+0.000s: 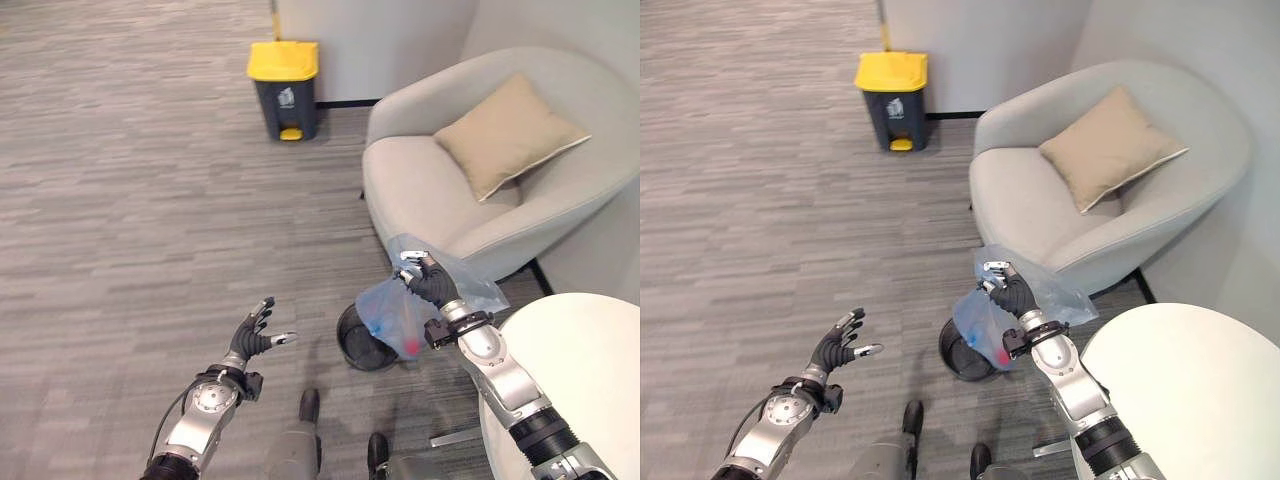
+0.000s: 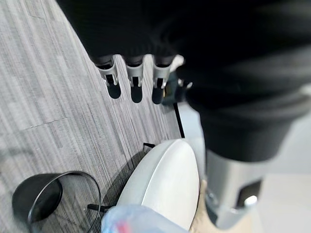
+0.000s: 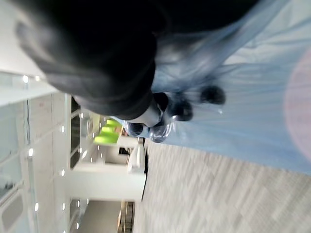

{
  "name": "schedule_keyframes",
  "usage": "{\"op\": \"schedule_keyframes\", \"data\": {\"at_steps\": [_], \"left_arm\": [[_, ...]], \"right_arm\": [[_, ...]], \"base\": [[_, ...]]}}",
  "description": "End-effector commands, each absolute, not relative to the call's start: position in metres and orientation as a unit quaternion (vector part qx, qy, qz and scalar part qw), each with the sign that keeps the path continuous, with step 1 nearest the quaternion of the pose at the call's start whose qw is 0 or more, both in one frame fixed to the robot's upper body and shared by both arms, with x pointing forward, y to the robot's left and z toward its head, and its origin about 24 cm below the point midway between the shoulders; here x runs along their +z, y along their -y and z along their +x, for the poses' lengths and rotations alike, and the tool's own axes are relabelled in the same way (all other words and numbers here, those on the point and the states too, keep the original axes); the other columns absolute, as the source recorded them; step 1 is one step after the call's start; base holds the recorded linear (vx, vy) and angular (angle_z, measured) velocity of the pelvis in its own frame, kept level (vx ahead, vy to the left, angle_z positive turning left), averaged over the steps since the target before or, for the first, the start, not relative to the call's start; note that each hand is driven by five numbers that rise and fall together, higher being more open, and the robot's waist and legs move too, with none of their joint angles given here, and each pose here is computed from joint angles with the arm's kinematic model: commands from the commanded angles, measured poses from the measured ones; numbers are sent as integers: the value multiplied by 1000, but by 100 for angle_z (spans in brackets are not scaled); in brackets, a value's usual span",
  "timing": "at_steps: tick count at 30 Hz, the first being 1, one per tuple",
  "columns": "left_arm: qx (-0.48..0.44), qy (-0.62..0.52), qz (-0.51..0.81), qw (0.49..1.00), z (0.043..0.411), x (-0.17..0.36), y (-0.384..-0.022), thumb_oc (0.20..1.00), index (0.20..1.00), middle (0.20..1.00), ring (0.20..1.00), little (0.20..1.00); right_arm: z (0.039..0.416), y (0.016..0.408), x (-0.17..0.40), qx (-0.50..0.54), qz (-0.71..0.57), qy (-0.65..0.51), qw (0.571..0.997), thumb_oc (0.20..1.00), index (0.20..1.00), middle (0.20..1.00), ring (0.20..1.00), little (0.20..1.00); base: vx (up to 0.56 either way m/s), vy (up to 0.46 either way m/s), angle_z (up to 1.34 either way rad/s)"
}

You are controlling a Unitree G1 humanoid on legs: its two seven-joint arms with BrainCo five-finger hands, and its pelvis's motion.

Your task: Gather garbage on tea table into small bin, then transfer packed bag to large trash can.

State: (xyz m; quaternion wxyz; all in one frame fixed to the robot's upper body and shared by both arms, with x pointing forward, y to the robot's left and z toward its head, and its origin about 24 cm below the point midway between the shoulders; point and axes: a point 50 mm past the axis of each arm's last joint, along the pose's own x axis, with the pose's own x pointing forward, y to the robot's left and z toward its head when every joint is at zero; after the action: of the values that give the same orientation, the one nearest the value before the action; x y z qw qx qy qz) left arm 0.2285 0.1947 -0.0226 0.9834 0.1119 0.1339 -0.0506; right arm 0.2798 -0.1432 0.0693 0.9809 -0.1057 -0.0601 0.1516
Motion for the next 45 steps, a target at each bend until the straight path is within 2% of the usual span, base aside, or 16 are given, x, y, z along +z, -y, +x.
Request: {"op": "schedule_keyframes", "data": {"at_steps": [1, 12, 16, 21, 29, 30, 45], "left_arm": [[-93, -37, 148, 984, 252, 15, -183, 1000, 1000, 1000, 1000, 1000], [-212, 61, 166, 961, 269, 53, -124, 1000, 1000, 1000, 1000, 1000], [-220, 100, 186, 952, 280, 69, -108, 1000, 1000, 1000, 1000, 1000], [-199, 122, 223, 946, 287, 75, -106, 1000, 1000, 1000, 1000, 1000], [-165, 96, 250, 949, 296, 63, -105, 1000, 1000, 1000, 1000, 1000], [-185, 72, 245, 949, 296, 53, -93, 1000, 1000, 1000, 1000, 1000], [-253, 59, 242, 935, 297, 45, -42, 1000, 1000, 1000, 1000, 1000]], "right_arm": [[290, 135, 126, 153, -62, 187, 968, 200, 200, 200, 200, 200], [285, 122, 138, 200, -38, 200, 958, 200, 200, 200, 200, 200], [284, 104, 144, 232, -6, 209, 950, 200, 200, 200, 200, 200], [280, 85, 150, 267, 19, 218, 939, 200, 200, 200, 200, 200], [270, 59, 164, 320, 62, 239, 915, 200, 200, 200, 200, 200], [268, 43, 176, 345, 77, 254, 900, 200, 200, 200, 200, 200], [255, -13, 197, 429, 142, 255, 855, 200, 200, 200, 200, 200]], "base": [[-257, 10, 49], [-101, 71, 51], [6, 99, 13], [27, 70, -9], [19, 31, -6], [14, 22, -6], [8, 7, -2]]}}
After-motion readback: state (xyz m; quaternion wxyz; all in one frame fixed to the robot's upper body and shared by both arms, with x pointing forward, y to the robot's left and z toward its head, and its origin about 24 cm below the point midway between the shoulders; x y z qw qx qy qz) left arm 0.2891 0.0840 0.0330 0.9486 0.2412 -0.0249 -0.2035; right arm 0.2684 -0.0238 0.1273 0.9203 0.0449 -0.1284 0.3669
